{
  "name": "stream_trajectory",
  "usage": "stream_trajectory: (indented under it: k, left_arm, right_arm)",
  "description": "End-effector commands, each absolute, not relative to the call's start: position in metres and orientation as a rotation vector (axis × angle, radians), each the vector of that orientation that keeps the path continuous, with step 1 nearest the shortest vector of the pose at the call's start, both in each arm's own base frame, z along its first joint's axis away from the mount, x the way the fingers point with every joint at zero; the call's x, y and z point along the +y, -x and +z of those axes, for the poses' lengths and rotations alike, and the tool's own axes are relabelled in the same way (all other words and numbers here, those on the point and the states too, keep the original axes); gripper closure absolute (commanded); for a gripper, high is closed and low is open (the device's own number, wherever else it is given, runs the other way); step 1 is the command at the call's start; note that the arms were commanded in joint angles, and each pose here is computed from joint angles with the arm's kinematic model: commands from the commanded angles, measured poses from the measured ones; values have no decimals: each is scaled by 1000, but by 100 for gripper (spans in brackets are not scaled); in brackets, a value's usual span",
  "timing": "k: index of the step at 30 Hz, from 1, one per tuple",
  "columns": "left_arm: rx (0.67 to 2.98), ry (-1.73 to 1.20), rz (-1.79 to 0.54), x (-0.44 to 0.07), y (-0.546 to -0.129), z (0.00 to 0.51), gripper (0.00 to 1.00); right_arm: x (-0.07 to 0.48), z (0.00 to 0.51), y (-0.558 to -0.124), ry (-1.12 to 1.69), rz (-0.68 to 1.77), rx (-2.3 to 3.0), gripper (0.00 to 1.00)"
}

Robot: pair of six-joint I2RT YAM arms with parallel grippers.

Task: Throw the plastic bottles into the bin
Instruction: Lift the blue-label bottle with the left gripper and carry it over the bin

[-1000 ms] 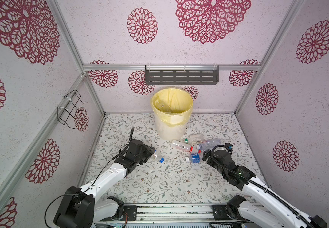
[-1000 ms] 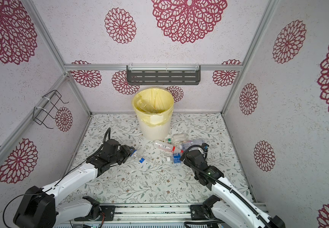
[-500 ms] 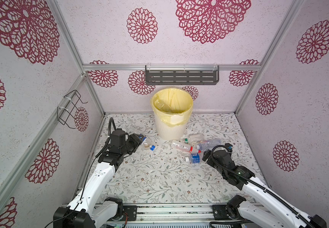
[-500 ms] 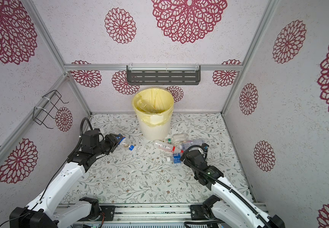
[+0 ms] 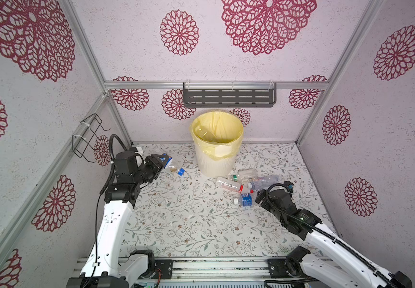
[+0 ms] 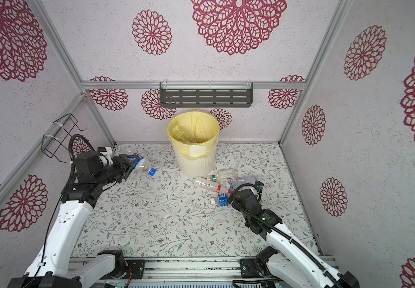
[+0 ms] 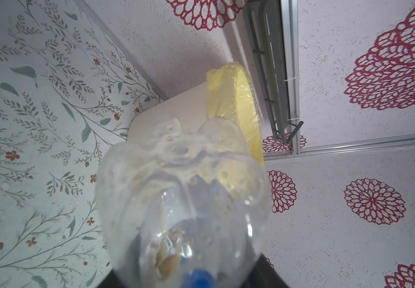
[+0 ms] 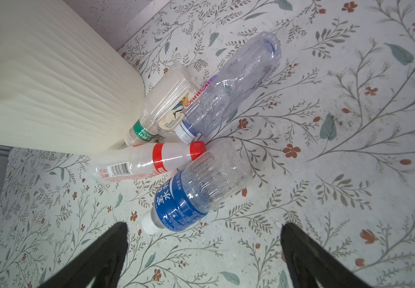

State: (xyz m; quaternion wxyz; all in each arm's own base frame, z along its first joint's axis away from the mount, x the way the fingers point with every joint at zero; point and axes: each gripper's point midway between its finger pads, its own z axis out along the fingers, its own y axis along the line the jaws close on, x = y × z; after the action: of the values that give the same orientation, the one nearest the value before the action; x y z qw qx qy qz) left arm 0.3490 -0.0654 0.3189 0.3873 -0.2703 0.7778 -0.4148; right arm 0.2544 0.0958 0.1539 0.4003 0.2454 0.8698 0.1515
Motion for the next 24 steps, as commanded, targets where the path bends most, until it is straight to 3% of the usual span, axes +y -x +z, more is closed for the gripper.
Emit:
stream_trajectory:
  k: [1, 12, 16, 21, 23, 24]
  left_arm:
    - [1955, 622, -1061, -63, -343, 343, 49]
    - [1811, 555, -1193, -78, -386, 410, 49]
    - [1802, 464, -1185, -114, -419, 438, 48]
    - [1829, 334, -1240, -184, -489, 459, 43]
    - [1884, 363, -1243, -196, -516, 449, 28]
    - [1887, 356, -1231, -199, -521, 449, 7]
  right_arm:
    - [87, 162, -253, -669, 378, 2155, 1]
    - [79, 166, -247, -681, 377, 2132, 1]
    - [78, 169, -246, -681, 387, 2121, 1]
    - [78, 173, -245, -684, 397, 2112, 1]
    - [77, 176, -243, -685, 400, 2112, 1]
    - [76, 177, -242, -686, 404, 2111, 1]
